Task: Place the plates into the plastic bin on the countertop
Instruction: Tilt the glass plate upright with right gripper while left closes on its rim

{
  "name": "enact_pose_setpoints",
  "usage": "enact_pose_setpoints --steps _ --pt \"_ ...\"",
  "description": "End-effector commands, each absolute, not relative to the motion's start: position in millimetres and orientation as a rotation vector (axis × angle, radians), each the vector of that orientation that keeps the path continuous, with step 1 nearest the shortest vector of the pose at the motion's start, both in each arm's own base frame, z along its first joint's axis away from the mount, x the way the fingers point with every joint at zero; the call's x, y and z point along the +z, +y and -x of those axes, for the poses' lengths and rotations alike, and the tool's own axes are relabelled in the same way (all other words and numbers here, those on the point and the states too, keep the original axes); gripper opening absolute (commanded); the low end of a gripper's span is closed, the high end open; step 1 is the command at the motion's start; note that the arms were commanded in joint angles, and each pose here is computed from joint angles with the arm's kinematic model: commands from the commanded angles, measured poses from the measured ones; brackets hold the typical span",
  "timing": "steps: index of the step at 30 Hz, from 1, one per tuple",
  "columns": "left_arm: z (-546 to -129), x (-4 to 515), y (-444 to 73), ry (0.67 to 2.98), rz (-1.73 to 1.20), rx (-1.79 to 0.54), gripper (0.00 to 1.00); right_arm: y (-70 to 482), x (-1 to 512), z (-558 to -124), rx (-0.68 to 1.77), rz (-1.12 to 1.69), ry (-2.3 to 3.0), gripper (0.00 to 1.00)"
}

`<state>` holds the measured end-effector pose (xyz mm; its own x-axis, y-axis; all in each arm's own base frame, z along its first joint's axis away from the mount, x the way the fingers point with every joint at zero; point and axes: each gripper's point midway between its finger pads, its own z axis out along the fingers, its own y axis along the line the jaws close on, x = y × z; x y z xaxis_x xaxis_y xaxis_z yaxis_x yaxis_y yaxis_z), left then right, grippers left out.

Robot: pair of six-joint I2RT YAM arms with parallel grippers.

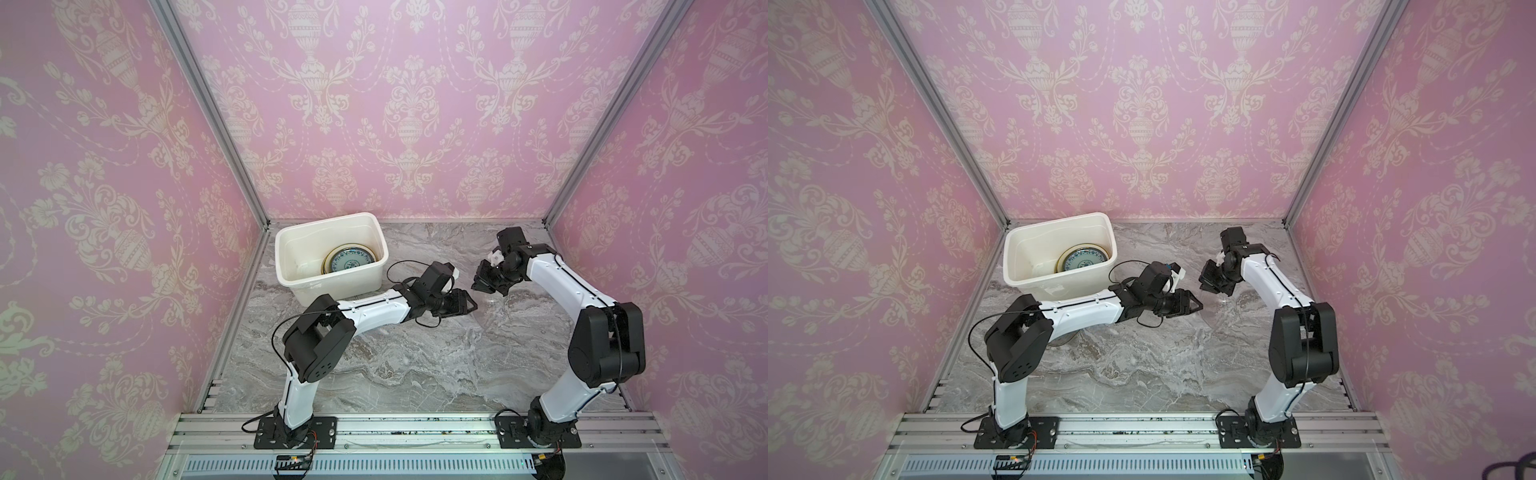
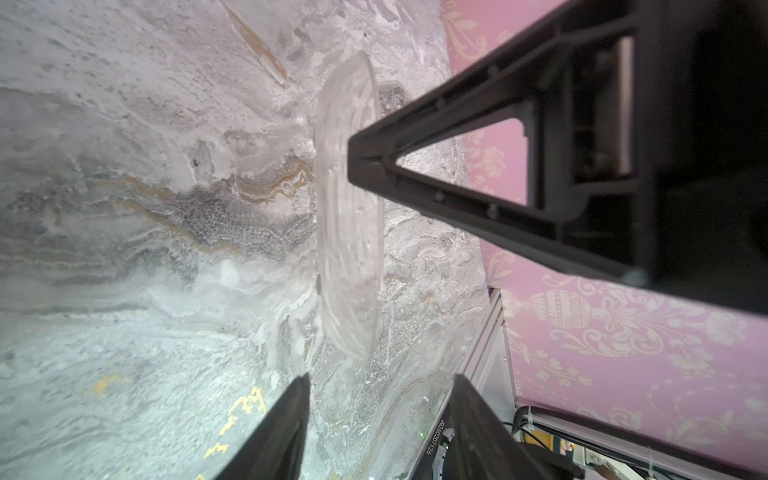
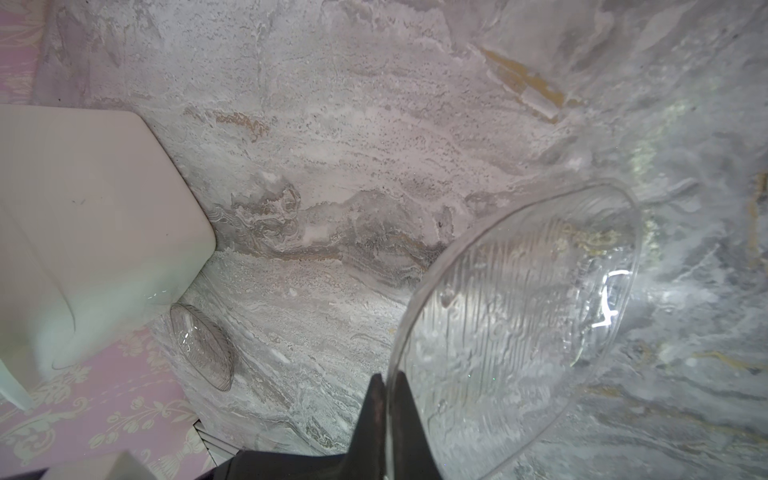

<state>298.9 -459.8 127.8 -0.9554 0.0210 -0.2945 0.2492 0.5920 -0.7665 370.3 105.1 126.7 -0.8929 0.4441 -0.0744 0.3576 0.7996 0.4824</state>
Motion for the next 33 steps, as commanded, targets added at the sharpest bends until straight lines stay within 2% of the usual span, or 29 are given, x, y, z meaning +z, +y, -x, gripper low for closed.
enact_pose_setpoints --steps 1,5,15,22,33 --pt "-296 105 -453 2.675 -0.262 -1.117 0.52 112 129 -374 0.743 -0.646 2.795 0.00" --pt "-301 100 -452 2.692 -0.271 -1.056 0.50 113 128 -374 0.760 -0.649 2.786 0.00" --pt "-307 88 -454 2.731 -0.279 -0.978 0.31 116 122 -373 0.787 -0.662 2.792 0.00" --pt "-316 87 -455 2.716 -0.290 -0.935 0.26 118 118 -372 0.802 -0.665 2.798 0.00" --pt "-323 86 -456 2.703 -0.301 -0.895 0.10 117 113 -370 0.808 -0.675 2.804 0.00"
